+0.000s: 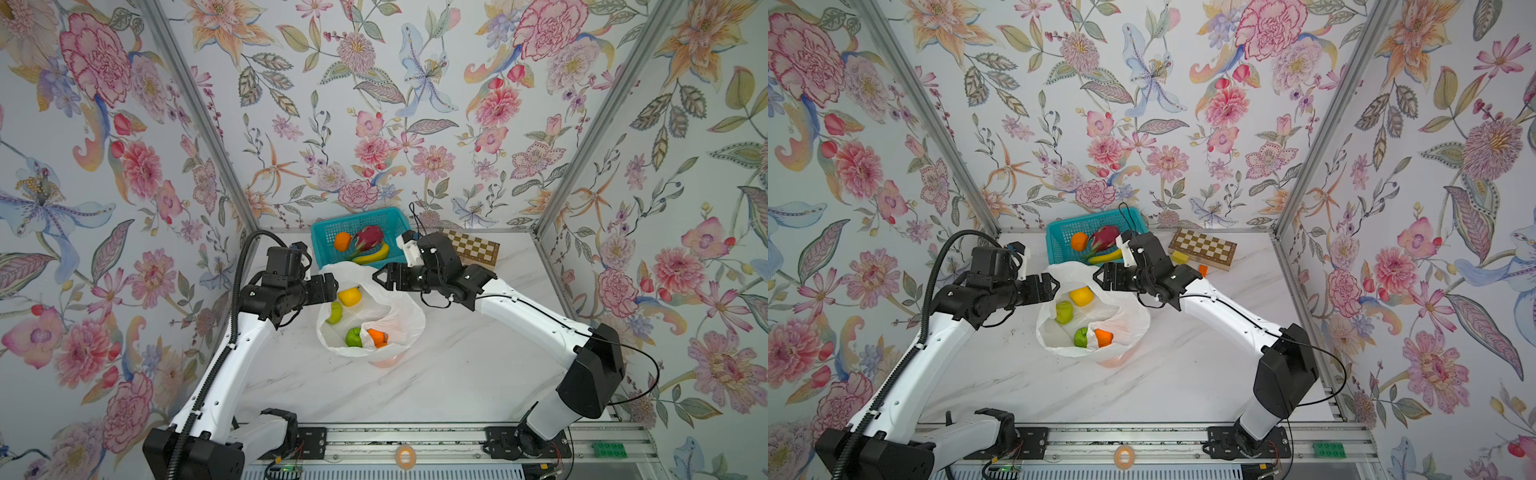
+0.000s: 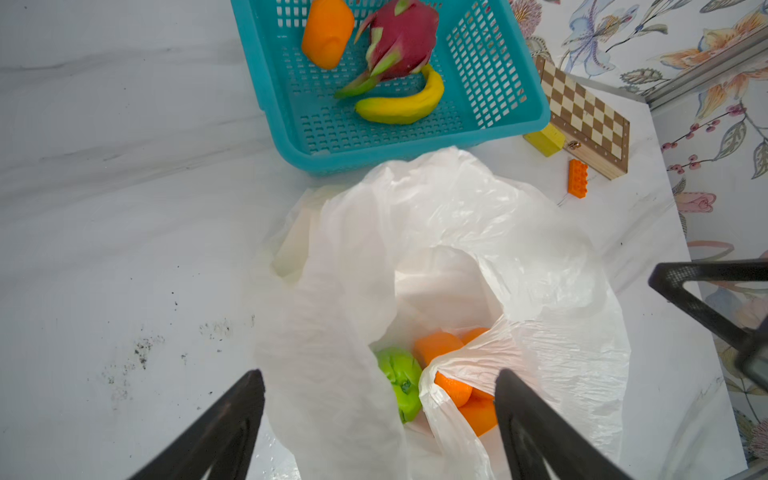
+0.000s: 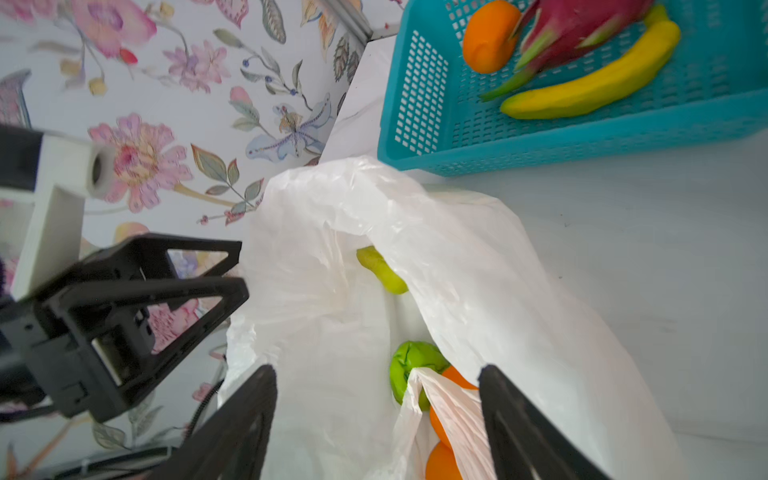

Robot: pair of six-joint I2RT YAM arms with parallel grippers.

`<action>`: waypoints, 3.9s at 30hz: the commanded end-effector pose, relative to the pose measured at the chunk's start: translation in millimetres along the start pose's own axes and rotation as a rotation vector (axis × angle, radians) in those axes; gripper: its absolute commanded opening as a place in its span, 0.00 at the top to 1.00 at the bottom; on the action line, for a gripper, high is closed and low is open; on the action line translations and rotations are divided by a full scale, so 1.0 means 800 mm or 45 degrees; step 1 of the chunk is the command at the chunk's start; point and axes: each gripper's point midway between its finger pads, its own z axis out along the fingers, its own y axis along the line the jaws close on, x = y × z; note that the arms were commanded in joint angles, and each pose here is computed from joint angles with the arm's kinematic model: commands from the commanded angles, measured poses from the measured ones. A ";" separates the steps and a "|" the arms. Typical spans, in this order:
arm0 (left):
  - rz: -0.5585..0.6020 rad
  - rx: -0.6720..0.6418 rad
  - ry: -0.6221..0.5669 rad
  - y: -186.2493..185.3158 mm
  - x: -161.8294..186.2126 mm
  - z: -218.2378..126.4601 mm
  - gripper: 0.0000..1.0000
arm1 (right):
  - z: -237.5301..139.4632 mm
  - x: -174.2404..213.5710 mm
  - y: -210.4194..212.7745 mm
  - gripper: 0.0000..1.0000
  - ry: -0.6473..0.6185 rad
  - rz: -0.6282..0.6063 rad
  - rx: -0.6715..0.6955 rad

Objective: Untie the knot of the plastic bag and take out the fruit
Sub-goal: 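Move the left gripper to the bag rim while the right gripper reaches into the bag, then hold the bag rim with the left gripper while the right lowers toward the orange, then close the right gripper on the orange fruit and lift it out of the bag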

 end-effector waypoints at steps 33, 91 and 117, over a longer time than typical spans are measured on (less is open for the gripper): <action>-0.026 0.027 0.227 -0.002 0.126 0.072 0.28 | -0.031 0.231 -0.042 0.16 0.465 -0.500 0.327; 0.042 -0.029 0.092 -0.002 0.085 0.043 0.24 | 0.095 0.177 -0.105 0.58 0.718 0.070 0.676; 0.615 0.397 -0.366 -0.091 0.019 -0.043 0.17 | 0.082 0.100 -0.049 0.59 0.389 0.036 0.415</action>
